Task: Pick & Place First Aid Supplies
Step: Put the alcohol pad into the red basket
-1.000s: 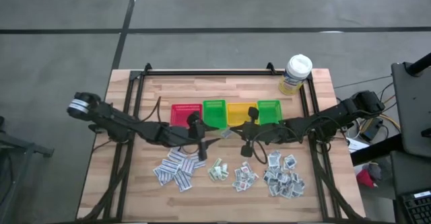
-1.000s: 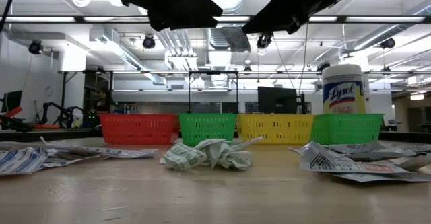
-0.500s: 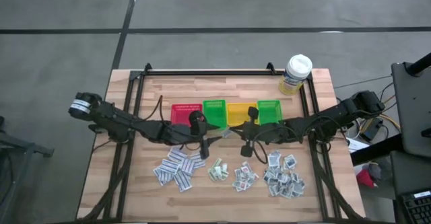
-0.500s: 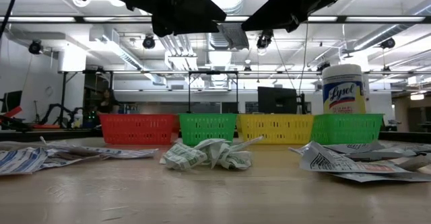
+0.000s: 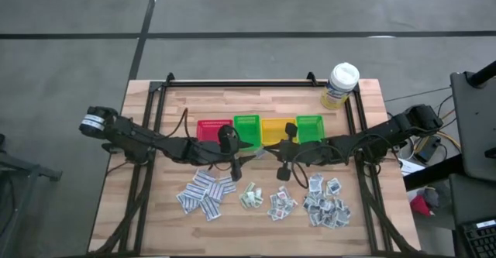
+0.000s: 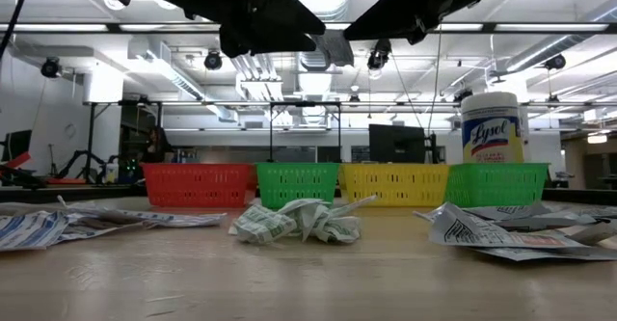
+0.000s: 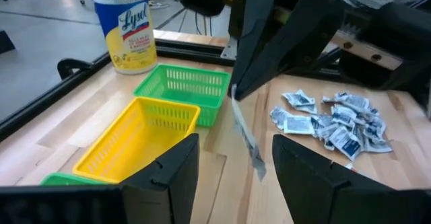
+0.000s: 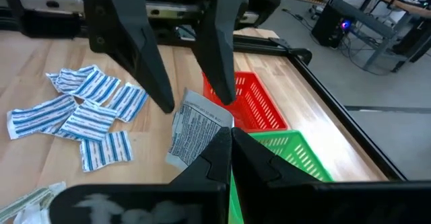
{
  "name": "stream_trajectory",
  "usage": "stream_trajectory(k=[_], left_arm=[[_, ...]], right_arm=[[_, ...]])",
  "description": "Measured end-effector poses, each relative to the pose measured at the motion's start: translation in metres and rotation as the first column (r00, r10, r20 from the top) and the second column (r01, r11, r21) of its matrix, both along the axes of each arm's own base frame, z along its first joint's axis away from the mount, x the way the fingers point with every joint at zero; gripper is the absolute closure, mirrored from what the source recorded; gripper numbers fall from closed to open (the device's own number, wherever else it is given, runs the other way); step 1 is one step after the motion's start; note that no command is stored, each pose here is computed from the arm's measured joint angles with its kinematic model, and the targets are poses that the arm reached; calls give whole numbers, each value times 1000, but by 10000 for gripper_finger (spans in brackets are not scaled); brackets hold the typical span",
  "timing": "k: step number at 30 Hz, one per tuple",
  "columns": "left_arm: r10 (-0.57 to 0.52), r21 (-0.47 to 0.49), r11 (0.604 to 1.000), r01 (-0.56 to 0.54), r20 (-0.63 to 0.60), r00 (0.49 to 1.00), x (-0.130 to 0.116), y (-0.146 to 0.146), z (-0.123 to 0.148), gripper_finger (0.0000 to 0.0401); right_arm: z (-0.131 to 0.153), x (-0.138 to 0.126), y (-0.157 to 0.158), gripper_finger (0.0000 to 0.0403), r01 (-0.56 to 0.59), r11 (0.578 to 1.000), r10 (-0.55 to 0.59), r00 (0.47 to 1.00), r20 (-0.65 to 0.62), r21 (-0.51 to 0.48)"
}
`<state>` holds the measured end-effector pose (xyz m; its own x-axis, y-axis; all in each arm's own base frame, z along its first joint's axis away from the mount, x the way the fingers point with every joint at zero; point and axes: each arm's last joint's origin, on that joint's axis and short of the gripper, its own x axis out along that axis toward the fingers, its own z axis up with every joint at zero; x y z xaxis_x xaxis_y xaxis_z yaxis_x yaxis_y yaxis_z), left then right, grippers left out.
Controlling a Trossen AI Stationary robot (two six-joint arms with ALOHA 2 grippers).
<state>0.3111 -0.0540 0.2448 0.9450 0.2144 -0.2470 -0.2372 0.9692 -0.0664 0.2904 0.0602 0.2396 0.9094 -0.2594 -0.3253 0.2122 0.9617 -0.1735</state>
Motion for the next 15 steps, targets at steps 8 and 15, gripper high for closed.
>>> stream_trajectory(k=[8,15], left_arm=[[3,0,1000,-3,-15,1000,14,3,-4,213],[-1,-2,1000,1,8,1000,15,2,4,251]], right_arm=[[0,0,3,395,-9,1000,9,1000,3,2],[0,-1,3,395,-12,1000,12,1000,0,-3]])
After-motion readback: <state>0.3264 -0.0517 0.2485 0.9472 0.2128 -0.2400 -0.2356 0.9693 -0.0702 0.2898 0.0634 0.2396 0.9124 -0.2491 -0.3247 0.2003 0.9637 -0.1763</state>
